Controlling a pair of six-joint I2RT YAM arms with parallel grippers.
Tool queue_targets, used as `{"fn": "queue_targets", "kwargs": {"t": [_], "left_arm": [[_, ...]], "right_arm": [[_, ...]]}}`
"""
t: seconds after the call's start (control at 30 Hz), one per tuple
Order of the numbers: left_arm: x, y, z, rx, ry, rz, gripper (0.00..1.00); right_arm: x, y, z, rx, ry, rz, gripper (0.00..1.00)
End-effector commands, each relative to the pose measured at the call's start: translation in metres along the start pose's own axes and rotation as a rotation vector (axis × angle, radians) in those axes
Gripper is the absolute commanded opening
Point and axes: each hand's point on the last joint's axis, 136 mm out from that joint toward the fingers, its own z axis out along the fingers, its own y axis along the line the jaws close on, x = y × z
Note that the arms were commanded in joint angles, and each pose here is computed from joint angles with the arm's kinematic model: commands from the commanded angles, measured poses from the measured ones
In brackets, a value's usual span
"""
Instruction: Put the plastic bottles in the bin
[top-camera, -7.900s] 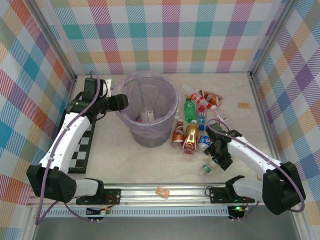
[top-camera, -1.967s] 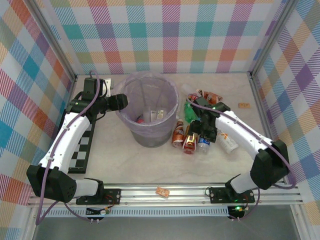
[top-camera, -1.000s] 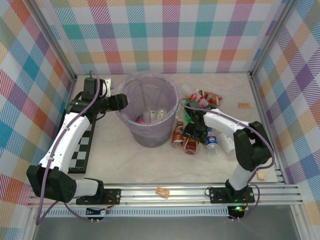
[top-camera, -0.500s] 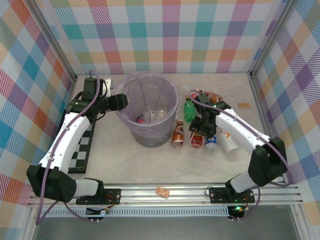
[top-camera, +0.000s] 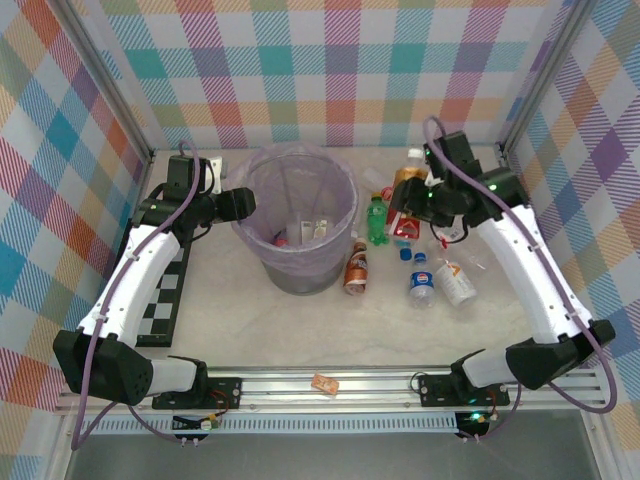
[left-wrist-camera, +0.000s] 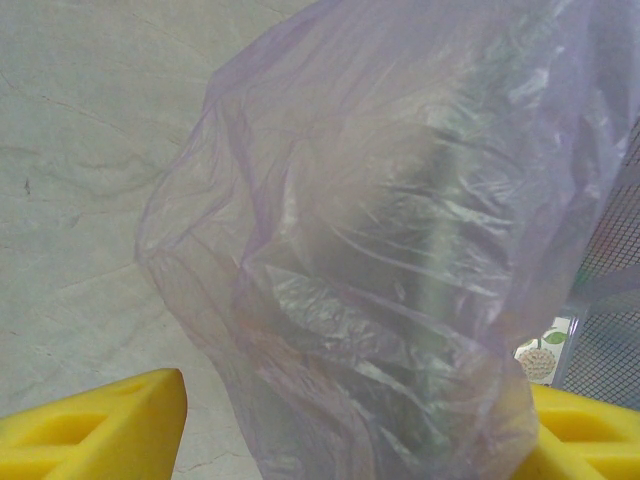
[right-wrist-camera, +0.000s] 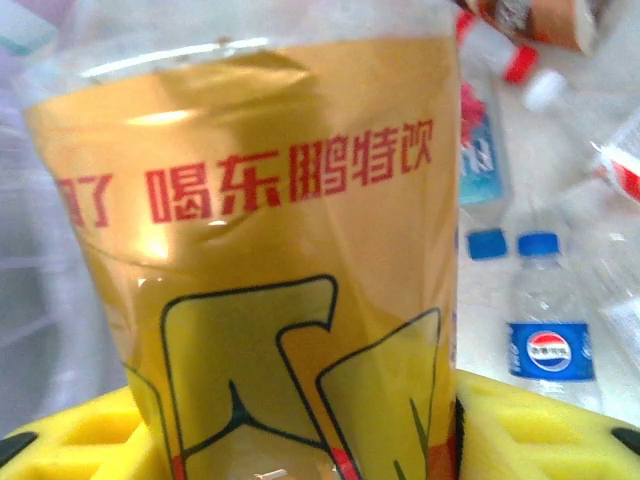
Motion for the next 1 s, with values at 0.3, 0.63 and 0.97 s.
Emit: {"fn": "queue_targets", "kwargs": {"t": [0.3,0.63,0.97], "left_arm": [[0.002,0.009,-0.002,-0.032,0.005,-0.001,0.70],[0.002,0.008,-0.005,-0.028,0.001,0.002,0.70],[0.002,0.005,-0.003,-0.008,0.002,-0.006,0.70]], "right_arm": [[0.007,0.148,-0.010,-0.373,0.096,-0.179,0.53],[0.041,0.199,0.082,-0.287,0.200,-0.226,0.54],[0.076,0.196,0.154,-0.166,0.299,-0.232,0.55]]}}
